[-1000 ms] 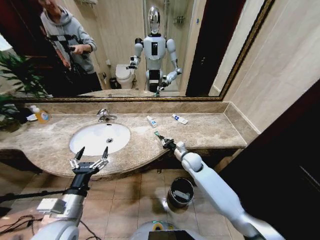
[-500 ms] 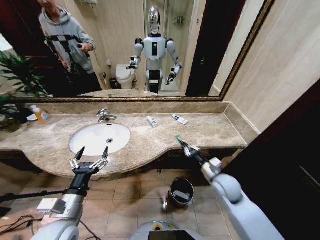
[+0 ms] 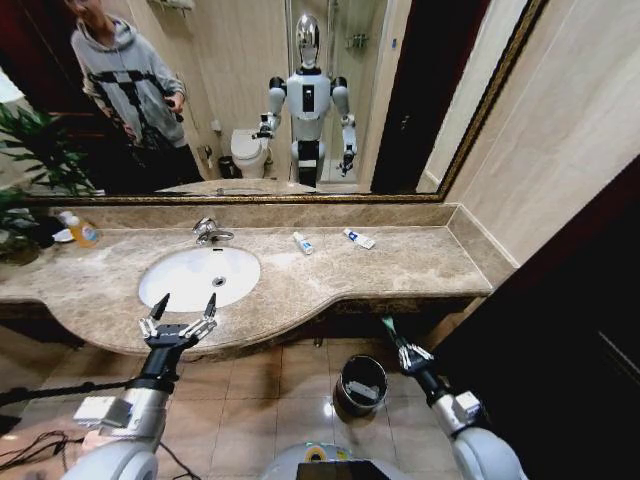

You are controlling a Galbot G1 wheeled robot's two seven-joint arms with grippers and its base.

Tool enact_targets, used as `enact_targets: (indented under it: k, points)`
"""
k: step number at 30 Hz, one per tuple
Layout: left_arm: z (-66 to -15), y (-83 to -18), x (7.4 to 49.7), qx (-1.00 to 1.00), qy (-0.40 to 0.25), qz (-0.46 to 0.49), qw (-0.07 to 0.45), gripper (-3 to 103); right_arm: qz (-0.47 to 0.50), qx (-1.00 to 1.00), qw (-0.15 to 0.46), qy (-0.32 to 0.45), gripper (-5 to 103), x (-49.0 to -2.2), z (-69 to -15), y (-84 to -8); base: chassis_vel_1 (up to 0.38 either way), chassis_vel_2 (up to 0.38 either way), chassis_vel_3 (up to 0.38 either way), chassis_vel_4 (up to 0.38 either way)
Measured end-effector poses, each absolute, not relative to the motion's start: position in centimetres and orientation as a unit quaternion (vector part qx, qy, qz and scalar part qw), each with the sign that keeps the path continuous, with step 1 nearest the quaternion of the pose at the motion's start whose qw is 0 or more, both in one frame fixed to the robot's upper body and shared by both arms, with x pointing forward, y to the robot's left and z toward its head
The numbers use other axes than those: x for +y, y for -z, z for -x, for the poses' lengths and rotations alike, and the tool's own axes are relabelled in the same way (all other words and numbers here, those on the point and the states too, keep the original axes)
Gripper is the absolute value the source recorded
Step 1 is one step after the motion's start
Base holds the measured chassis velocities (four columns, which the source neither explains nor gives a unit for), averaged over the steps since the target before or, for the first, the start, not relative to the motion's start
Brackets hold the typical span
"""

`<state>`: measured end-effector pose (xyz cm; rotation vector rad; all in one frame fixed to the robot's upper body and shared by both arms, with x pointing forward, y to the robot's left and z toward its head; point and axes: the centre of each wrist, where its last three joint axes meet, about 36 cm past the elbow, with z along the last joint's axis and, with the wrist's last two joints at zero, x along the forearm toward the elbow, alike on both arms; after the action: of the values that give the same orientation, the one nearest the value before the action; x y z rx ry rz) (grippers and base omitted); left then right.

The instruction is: Pick up the trash from the sink and place it in the trash bin.

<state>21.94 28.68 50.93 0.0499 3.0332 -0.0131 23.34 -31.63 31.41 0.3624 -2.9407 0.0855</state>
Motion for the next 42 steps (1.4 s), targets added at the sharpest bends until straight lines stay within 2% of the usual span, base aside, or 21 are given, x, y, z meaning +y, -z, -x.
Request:
enact_targets:
  k: [7,13,24,32,42]
  points:
    - [-21.9,-50.9,28.7,0.998,0.004,-0.016,0.054,100,-0.118,-0.981,0.149,-0.038,1,-30.8,-24.8,-24.8,0.000,0.000,0.000,0.000]
    - [-21.9,-50.9,28.7,0.998,0.004,-0.016,0.054,100,-0.104,-0.967,0.229,-0.037,1,-30.4,-26.9,-18.4,0.000,0.000,0.000,0.000]
    - [-21.9,-50.9,28.7,0.998,0.004,-0.016,0.054,100,-0.127,-0.941,0.304,-0.080,1,-28.5,-27.3,-11.4,0.000,0.000,0.000,0.000]
    - [-21.9,-50.9,28.7,0.998,0.004,-0.016,0.054,100,-0.131,-0.933,0.324,-0.088,1,-26.9,-28.3,-8.0,0.000,0.000,0.000,0.000]
    - [-21.9,-50.9,28.7,0.998,0.004,-0.016,0.054,100,-0.147,-0.930,0.317,-0.116,1,-26.8,-29.5,-7.1,0.000,0.000,0.000,0.000]
